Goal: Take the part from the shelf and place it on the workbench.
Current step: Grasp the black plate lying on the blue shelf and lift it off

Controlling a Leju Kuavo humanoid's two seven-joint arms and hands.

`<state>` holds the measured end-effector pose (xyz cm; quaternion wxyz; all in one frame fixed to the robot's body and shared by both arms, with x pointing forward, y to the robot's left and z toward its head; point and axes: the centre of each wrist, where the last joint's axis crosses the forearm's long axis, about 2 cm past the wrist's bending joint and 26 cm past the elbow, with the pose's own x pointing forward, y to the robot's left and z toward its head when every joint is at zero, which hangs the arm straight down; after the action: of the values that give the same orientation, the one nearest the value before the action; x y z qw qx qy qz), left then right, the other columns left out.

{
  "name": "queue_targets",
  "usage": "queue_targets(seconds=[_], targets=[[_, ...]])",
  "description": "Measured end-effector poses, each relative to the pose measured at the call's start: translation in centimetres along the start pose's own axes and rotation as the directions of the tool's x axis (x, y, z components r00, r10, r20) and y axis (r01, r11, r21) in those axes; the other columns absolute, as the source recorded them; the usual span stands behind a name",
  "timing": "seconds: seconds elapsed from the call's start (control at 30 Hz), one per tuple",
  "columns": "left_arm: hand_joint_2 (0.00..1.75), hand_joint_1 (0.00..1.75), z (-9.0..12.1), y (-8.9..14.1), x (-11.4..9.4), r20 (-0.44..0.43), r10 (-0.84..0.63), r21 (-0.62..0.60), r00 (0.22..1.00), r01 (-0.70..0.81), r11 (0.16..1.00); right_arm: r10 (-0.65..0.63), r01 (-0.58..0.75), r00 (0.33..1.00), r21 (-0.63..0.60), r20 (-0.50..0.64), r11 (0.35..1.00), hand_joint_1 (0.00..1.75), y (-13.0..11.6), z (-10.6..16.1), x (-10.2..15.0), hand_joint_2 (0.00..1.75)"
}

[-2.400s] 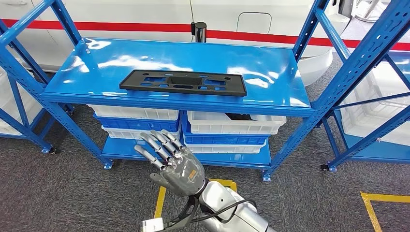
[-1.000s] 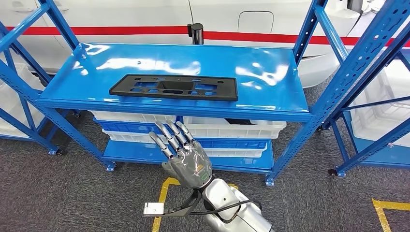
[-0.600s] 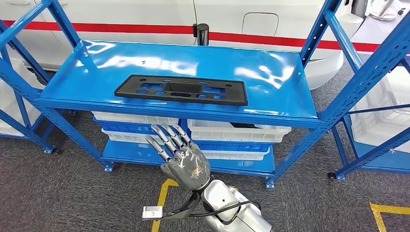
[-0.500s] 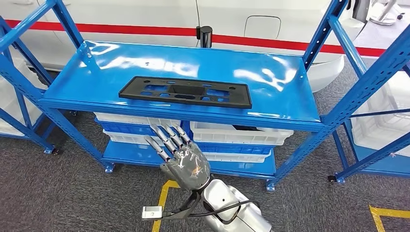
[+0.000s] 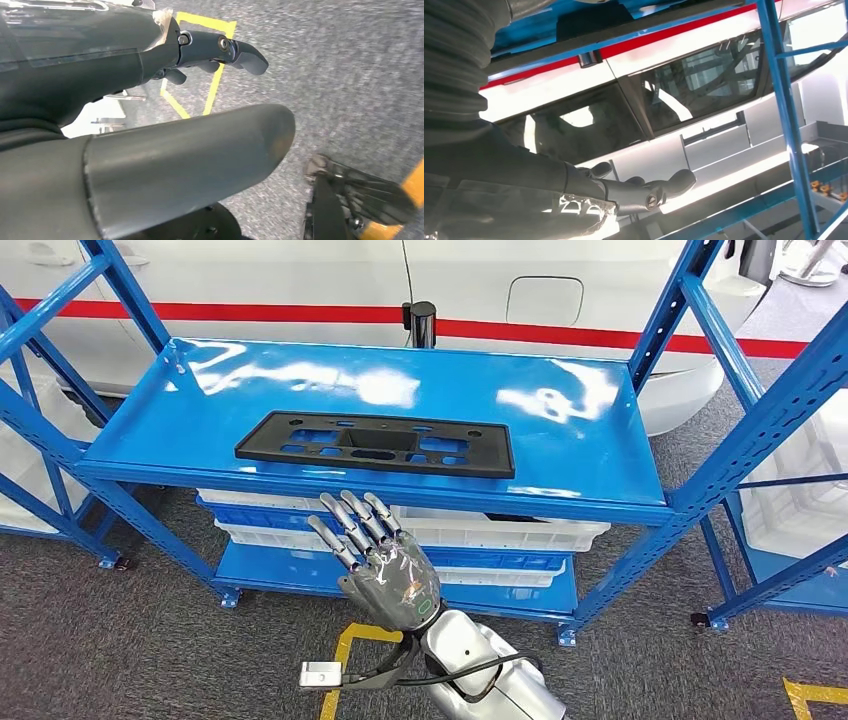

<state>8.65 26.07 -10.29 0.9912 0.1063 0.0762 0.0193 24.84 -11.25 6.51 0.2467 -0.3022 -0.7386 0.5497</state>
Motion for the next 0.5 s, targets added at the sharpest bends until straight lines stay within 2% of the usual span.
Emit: queue_targets(seconds=[0.5], targets=[[0.0,0.0,-0.1,0.0,-0.3,-0.009,0.005,-0.002,1.0,-0.005,1.0,0.045,-0.045,0.998,-0.006,-0.039,0.999,0.0,-0.4,0.2,-1.1,1.75]])
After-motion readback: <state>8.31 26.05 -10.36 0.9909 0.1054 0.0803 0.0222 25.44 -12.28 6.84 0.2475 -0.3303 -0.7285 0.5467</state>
